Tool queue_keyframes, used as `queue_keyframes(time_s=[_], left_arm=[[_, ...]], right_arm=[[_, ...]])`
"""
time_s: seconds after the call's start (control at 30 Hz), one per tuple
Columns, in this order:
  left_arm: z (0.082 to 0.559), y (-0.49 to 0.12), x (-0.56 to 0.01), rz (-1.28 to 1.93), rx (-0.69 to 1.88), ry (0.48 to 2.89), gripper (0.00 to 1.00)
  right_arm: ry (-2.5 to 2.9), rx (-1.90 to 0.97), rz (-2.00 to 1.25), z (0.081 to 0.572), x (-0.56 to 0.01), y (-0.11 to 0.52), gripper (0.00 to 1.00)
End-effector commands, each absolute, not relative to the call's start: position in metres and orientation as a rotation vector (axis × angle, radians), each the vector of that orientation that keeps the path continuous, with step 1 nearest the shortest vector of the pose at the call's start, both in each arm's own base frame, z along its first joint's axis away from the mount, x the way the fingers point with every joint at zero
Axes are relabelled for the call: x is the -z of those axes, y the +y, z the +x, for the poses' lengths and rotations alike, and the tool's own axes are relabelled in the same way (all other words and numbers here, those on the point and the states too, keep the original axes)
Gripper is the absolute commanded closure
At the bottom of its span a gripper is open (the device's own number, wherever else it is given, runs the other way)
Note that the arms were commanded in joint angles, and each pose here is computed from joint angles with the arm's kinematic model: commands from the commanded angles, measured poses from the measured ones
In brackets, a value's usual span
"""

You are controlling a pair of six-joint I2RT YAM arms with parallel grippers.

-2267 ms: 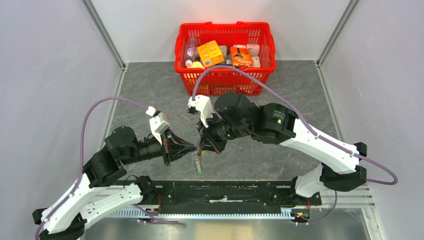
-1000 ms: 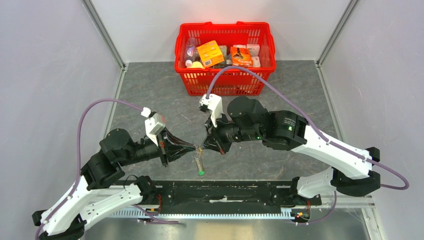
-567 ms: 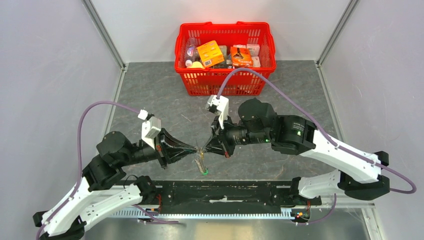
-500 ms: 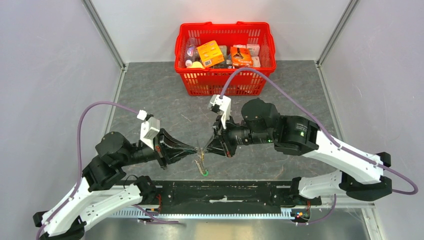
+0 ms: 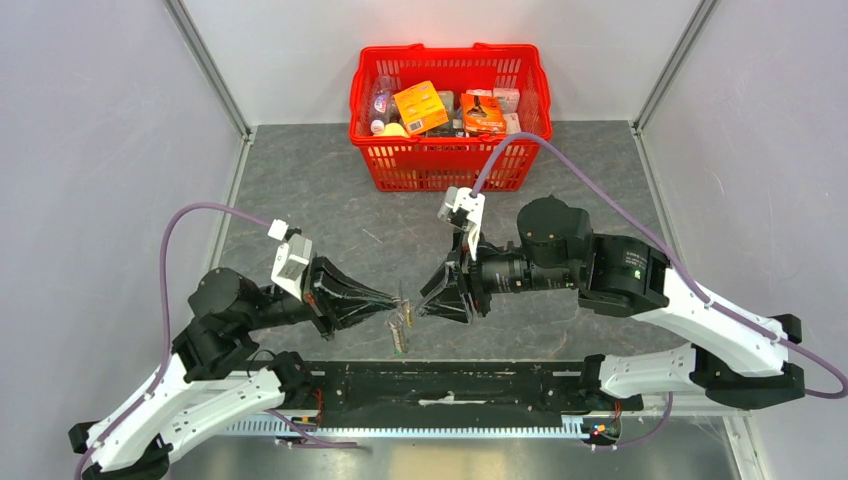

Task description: Put the keys on the keyring

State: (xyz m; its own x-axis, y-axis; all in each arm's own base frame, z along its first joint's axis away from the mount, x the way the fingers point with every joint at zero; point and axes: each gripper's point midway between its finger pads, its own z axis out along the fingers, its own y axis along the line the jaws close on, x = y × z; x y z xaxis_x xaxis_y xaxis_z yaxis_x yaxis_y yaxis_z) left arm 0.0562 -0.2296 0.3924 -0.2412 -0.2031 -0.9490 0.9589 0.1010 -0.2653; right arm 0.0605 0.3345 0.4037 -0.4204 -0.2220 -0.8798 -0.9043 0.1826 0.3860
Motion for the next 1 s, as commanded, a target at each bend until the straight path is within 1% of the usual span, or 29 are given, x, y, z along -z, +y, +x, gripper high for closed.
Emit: queue_keyframes(time_s=[0.0,0.13,0.3,0.43,0.67,0.97], left_arm=[[0.045,-0.230,-0.417,0.826,1.471,1.190,0.98],[0.041,-0.232,-0.424,0.822,1.526,1.161,0.98],[0.036,-0.232,-0.431,0.806,1.575,1.143,0.98],[0.036,-0.232,-0.432,0.794,1.593,1.140,0.98],[0.036,-0.232,-0.434,0.764,1.621,1.118,0.98],[0.036,-0.229,-0.438,0.742,1.621,1.100,0.98]], right_arm=[[1.625,-1.317,-1.120,0.054,-0.432,0.336,0.54],[1.570,-1.267,-1.209,0.054,-0.440,0.335,0.53],[1.498,-1.266,-1.321,0.046,-0.449,0.337,0.50],[1.478,-1.264,-1.388,0.043,-0.451,0.340,0.50],[1.461,-1.252,-1.401,0.046,-0.452,0.346,0.51],[1.472,-1.269,-1.419,0.044,-0.447,0.352,0.61]])
